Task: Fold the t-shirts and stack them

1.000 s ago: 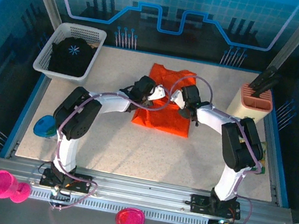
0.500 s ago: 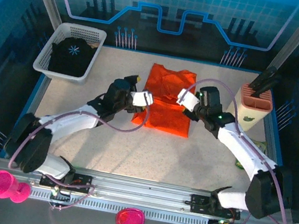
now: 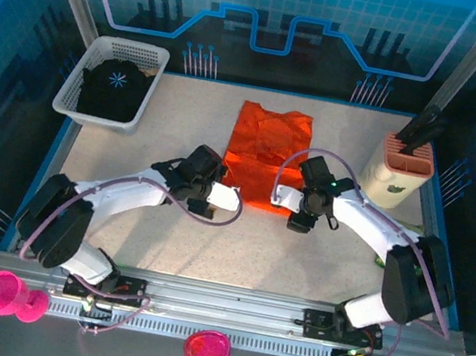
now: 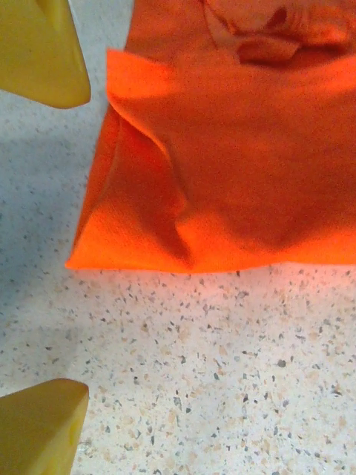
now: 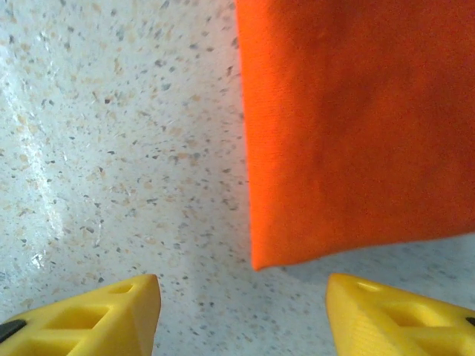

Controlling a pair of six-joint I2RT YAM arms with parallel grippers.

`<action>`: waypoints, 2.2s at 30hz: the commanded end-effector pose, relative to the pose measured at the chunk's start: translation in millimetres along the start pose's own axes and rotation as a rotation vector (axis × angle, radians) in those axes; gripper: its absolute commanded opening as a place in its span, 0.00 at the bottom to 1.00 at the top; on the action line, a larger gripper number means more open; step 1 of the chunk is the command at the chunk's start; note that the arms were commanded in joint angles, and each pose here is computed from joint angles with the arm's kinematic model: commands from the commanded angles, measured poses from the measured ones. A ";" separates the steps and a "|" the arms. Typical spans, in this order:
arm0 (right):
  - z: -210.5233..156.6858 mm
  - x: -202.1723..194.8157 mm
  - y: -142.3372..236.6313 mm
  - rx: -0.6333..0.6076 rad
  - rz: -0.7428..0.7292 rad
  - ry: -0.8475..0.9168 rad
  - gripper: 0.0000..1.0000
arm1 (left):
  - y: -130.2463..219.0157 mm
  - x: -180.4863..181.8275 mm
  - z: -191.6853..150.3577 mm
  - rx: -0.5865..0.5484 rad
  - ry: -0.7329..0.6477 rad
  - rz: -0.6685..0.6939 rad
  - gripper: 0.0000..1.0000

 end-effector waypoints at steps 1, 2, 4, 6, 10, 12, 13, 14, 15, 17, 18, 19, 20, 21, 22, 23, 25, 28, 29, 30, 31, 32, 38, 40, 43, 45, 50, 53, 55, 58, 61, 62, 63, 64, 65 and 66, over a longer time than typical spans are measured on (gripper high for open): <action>4.5 -1.0 -3.3 0.025 0.017 0.004 0.61 | -5.7 5.3 6.4 -0.017 -0.023 -0.038 0.92; 6.2 -2.5 -5.5 0.022 0.014 0.003 0.61 | -8.5 4.9 6.1 -0.013 -0.030 -0.050 0.91; 8.8 -3.0 -9.1 0.014 0.019 0.006 0.61 | -14.1 4.5 5.6 -0.008 -0.041 -0.072 0.90; 10.9 -4.0 -13.0 0.011 0.021 0.005 0.61 | -21.2 2.8 3.7 -0.001 -0.043 -0.095 0.89; 11.5 -5.2 -22.7 0.030 0.036 0.006 0.61 | -35.4 -2.5 -1.8 0.024 -0.042 -0.153 0.85; 11.2 -6.2 -28.0 0.041 0.043 0.004 0.61 | -42.8 -4.8 -6.5 0.043 -0.045 -0.169 0.83; 11.3 -6.6 -31.0 0.047 0.046 0.005 0.61 | -46.6 -4.7 -9.8 0.055 -0.048 -0.169 0.83; 11.8 -7.2 -33.5 0.050 0.050 0.003 0.60 | -50.2 -6.0 -13.2 0.067 -0.053 -0.174 0.83; 11.3 -7.9 -36.5 0.057 0.051 0.001 0.60 | -53.0 -6.4 -15.9 0.077 -0.054 -0.176 0.83; 12.0 -10.8 -43.0 0.066 0.054 -0.009 0.58 | -58.7 -5.5 -23.0 0.101 -0.053 -0.175 0.82; 12.3 -11.5 -46.0 0.072 0.058 -0.013 0.57 | -60.5 -5.7 -25.2 0.107 -0.052 -0.179 0.82; 12.2 -12.6 -49.3 0.079 0.063 -0.017 0.55 | -62.9 -7.1 -27.8 0.115 -0.053 -0.188 0.81; 12.5 -12.7 -52.3 0.084 0.070 -0.021 0.50 | -65.5 -7.8 -30.5 0.122 -0.052 -0.196 0.79; 12.0 -12.6 -55.2 0.091 0.079 -0.025 0.45 | -68.1 -8.9 -32.7 0.130 -0.050 -0.205 0.76; 11.8 -13.3 -58.2 0.098 0.085 -0.029 0.40 | -70.7 -10.5 -34.4 0.137 -0.051 -0.216 0.72; 11.2 -13.1 -62.0 0.106 0.093 -0.033 0.35 | -72.9 -10.6 -36.2 0.145 -0.050 -0.219 0.68; 9.6 -11.9 -67.2 0.120 0.110 -0.037 0.27 | -77.7 -9.9 -38.9 0.157 -0.050 -0.215 0.60; 7.7 -11.4 -71.1 0.132 0.123 -0.045 0.14 | -83.2 -5.8 -41.8 0.175 -0.043 -0.188 0.41; 6.7 -10.6 -71.8 0.135 0.128 -0.047 0.10 | -84.6 -4.9 -42.9 0.183 -0.037 -0.182 0.29; 6.4 -10.4 -72.0 0.137 0.130 -0.048 0.07 | -85.3 -4.0 -44.1 0.192 -0.033 -0.180 0.12; 5.0 -9.8 -71.8 0.140 0.132 -0.048 0.03 | -86.1 -2.8 -46.4 0.207 -0.022 -0.175 0.00; 4.6 -9.6 -71.2 0.140 0.130 -0.048 0.01 | -85.8 -2.1 -47.5 0.217 -0.017 -0.172 0.00; 1.1 -3.6 -58.2 0.130 0.126 -0.032 0.00 | -72.8 -4.6 -47.1 0.219 0.011 -0.158 0.00; 0.4 -0.1 -50.7 0.122 0.121 -0.020 0.00 | -62.8 -3.6 -44.3 0.209 0.031 -0.148 0.00; -1.4 6.0 -38.7 0.112 0.119 -0.005 0.00 | -44.2 -3.4 -35.5 0.187 0.054 -0.130 0.00; -1.7 11.6 -30.4 0.109 0.127 0.005 0.00 | -32.1 -5.8 -27.4 0.170 0.059 -0.120 0.00; -2.7 31.0 -15.6 0.113 0.170 0.029 0.00 | -6.9 -19.1 -6.8 0.139 0.105 -0.135 0.00; -2.7 46.0 -6.1 0.117 0.197 0.054 0.00 | 4.6 -31.8 1.9 0.133 0.143 -0.151 0.00; -2.3 55.8 2.8 0.113 0.215 0.068 0.00 | 12.3 -41.0 8.0 0.132 0.136 -0.148 0.00; -1.8 67.4 18.0 0.100 0.237 0.084 0.00 | 26.5 -49.6 15.9 0.126 0.146 -0.142 0.00; -1.7 79.5 36.3 0.080 0.268 0.092 0.00 | 42.5 -56.1 22.7 0.118 0.151 -0.132 0.00; -2.1 83.5 42.1 0.075 0.282 0.093 0.00 | 47.4 -57.2 24.1 0.117 0.150 -0.126 0.00; -1.4 87.2 47.9 0.064 0.293 0.094 0.00 | 53.1 -59.0 26.2 0.113 0.150 -0.123 0.00; -1.8 91.0 53.3 0.058 0.305 0.095 0.00 | 58.0 -60.3 27.2 0.111 0.154 -0.118 0.00; -1.4 93.2 57.5 0.051 0.309 0.096 0.00 | 62.3 -61.1 28.4 0.108 0.157 -0.113 0.00; -0.9 95.9 61.7 0.041 0.316 0.098 0.00 | 66.8 -61.6 29.5 0.104 0.161 -0.107 0.00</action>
Point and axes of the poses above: each hand's point on the last joint's axis, 136 mm out from that joint toward the fingers, its own y axis back along the fingers, its own x axis along the line the jaws close on, z = x × y, the point moved 2 cm from there along y, back along the fingers, and after that the axes turned 8 degrees about -y, right-handed, at the moved point
